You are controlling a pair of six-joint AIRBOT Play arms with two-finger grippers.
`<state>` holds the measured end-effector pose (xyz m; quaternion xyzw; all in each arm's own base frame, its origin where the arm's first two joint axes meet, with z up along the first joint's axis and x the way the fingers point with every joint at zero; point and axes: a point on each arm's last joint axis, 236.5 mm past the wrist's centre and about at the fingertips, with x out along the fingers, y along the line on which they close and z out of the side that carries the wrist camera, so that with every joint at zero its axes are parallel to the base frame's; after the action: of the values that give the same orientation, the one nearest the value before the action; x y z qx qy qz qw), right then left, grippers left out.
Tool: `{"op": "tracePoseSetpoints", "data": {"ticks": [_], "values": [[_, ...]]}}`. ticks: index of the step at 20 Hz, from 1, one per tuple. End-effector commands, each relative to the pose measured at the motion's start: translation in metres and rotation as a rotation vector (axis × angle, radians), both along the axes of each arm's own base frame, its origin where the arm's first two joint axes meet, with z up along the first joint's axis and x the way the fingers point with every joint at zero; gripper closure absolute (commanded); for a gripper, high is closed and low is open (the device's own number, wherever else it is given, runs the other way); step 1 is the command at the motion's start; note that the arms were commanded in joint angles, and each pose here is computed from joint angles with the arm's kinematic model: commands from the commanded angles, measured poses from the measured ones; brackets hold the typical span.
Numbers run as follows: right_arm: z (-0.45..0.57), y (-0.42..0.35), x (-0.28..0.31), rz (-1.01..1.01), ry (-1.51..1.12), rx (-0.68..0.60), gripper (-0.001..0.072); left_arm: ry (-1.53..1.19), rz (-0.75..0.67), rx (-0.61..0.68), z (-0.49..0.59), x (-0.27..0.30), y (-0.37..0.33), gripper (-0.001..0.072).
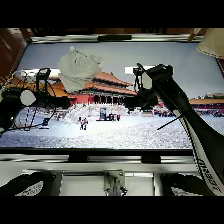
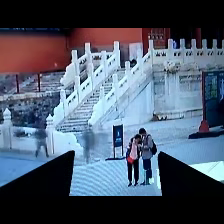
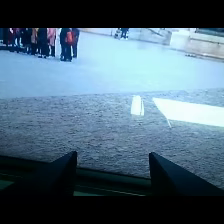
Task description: Fold the shirts.
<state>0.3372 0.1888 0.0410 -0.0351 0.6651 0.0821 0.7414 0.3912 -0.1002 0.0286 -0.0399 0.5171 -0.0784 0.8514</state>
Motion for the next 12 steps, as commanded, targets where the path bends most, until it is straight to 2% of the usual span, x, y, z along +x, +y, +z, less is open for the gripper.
{"op": "tracePoseSetpoints", "data": {"ticks": [1,2,6,12], "values": [[0.000,0.003,-0.001,0.003,0.005,0.011,0.0161,-0.033,0.059,0.000,-0.011,0.053,0.016,0.0075],[0.000,0.005,-0.002,0.003,0.009,0.019,0.0161,0.003,0.088,0.006,-0.021,0.067,0.028,0.0034],[0.001,0.012,-0.006,0.005,0.024,0.049,0.0161,0.110,0.170,0.003,-0.063,0.109,0.063,0.0034],[0.002,0.016,0.001,0.003,-0.004,0.067,0.0161,0.115,0.197,-0.032,-0.112,0.144,0.060,0.0035]]}}
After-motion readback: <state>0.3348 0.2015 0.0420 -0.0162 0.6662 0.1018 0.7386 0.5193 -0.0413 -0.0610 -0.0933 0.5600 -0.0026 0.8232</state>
